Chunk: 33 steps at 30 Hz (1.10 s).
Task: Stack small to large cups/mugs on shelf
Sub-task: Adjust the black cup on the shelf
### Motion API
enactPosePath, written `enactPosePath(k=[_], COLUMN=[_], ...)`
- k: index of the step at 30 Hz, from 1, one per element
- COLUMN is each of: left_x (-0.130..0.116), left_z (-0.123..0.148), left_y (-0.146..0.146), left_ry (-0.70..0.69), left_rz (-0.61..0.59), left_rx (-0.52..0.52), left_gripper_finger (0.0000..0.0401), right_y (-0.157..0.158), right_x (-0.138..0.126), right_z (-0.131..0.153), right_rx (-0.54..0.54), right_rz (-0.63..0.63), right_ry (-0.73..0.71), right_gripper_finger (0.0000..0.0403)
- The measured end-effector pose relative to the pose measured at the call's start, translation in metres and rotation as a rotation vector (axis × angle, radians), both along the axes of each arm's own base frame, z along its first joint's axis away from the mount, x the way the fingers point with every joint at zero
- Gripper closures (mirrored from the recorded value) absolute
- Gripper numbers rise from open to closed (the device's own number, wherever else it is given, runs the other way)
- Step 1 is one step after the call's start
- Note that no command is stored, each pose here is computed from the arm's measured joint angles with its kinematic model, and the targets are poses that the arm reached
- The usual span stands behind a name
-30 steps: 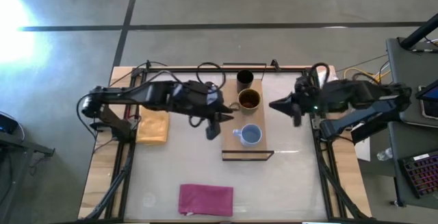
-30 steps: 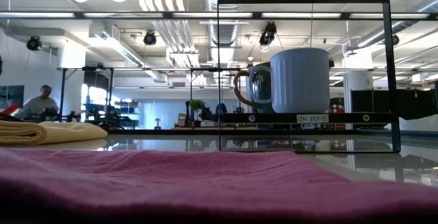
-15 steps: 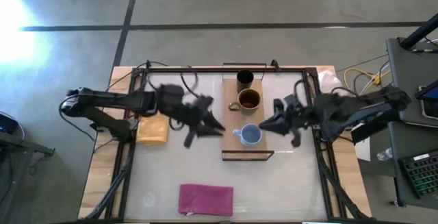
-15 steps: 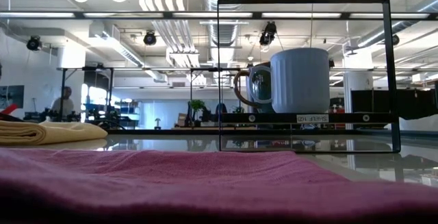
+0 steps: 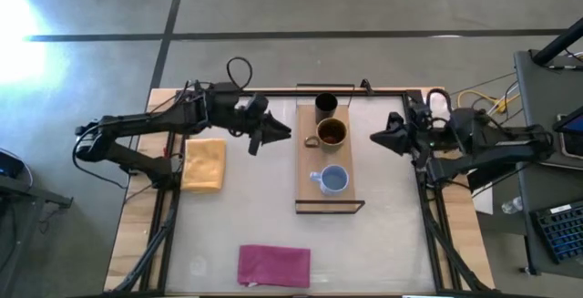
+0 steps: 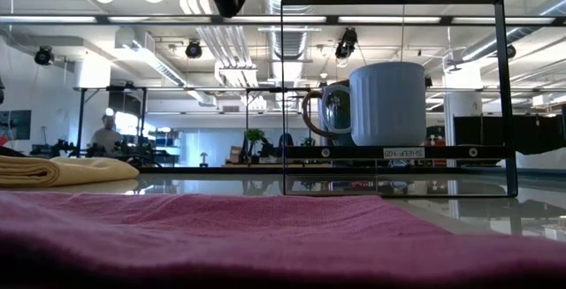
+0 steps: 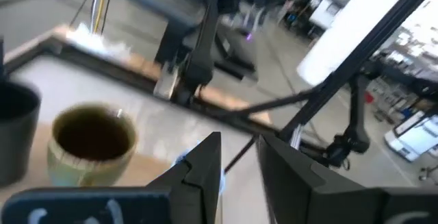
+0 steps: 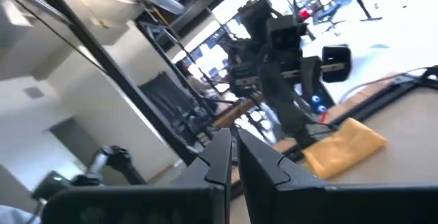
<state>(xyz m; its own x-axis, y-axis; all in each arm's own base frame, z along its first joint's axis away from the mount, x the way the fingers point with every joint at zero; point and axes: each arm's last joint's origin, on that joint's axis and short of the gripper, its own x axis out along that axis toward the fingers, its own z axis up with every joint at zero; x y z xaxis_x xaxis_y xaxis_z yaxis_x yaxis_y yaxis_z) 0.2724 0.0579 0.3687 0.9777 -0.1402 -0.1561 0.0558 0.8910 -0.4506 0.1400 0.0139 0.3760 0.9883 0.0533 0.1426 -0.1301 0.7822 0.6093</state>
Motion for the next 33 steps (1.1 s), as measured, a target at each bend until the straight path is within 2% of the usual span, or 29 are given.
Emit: enactPosePath(k=[6, 11, 14, 16, 19, 21, 23, 25, 28, 31, 33], left_x=[0.001, 0.002, 0.004, 0.010, 0.022, 0.031, 0.038, 0.044, 0.049, 0.053, 0.057], left_z=[0.020, 0.029, 0.030, 0.021, -0.008, -0.028, -0.043, -0.055, -0.068, -0.080, -0.087], left_y=[0.000, 0.000, 0.001, 0.004, 0.011, 0.016, 0.025, 0.038, 0.063, 0.089, 0.105], left_ry=[-0.222, -0.326, -0.348, -0.281, -0.065, 0.054, 0.136, 0.170, 0.209, 0.241, 0.254], left_rz=[-0.002, 0.003, 0.027, 0.073, 0.201, 0.251, 0.277, 0.305, 0.339, 0.351, 0.340], left_rx=[0.053, 0.075, 0.049, -0.004, -0.039, -0.052, -0.078, -0.088, -0.105, -0.102, -0.117], left_gripper_finger=[0.0315, 0.0315, 0.0315, 0.0315, 0.0315, 0.0315, 0.0315, 0.0315, 0.0316, 0.0327, 0.0342], right_y=[0.001, 0.000, 0.000, 0.001, -0.001, -0.008, -0.018, -0.030, -0.044, -0.053, -0.058], right_x=[0.003, 0.008, 0.015, 0.021, 0.031, 0.029, 0.023, 0.013, -0.003, -0.009, -0.005], right_z=[0.011, 0.020, 0.023, 0.023, 0.019, 0.019, 0.019, 0.018, 0.018, 0.018, 0.017], right_rx=[0.054, 0.079, 0.077, 0.069, 0.014, 0.022, 0.025, 0.006, 0.065, 0.097, 0.123], right_rz=[0.014, -0.011, -0.040, -0.043, -0.067, -0.168, -0.322, -0.500, -0.712, -0.792, -0.785], right_ry=[-0.013, -0.019, -0.008, 0.018, 0.116, 0.227, 0.374, 0.547, 0.725, 0.801, 0.812], right_gripper_finger=[0.0385, 0.0385, 0.0385, 0.0385, 0.0385, 0.0385, 0.0385, 0.0385, 0.0385, 0.0385, 0.0385])
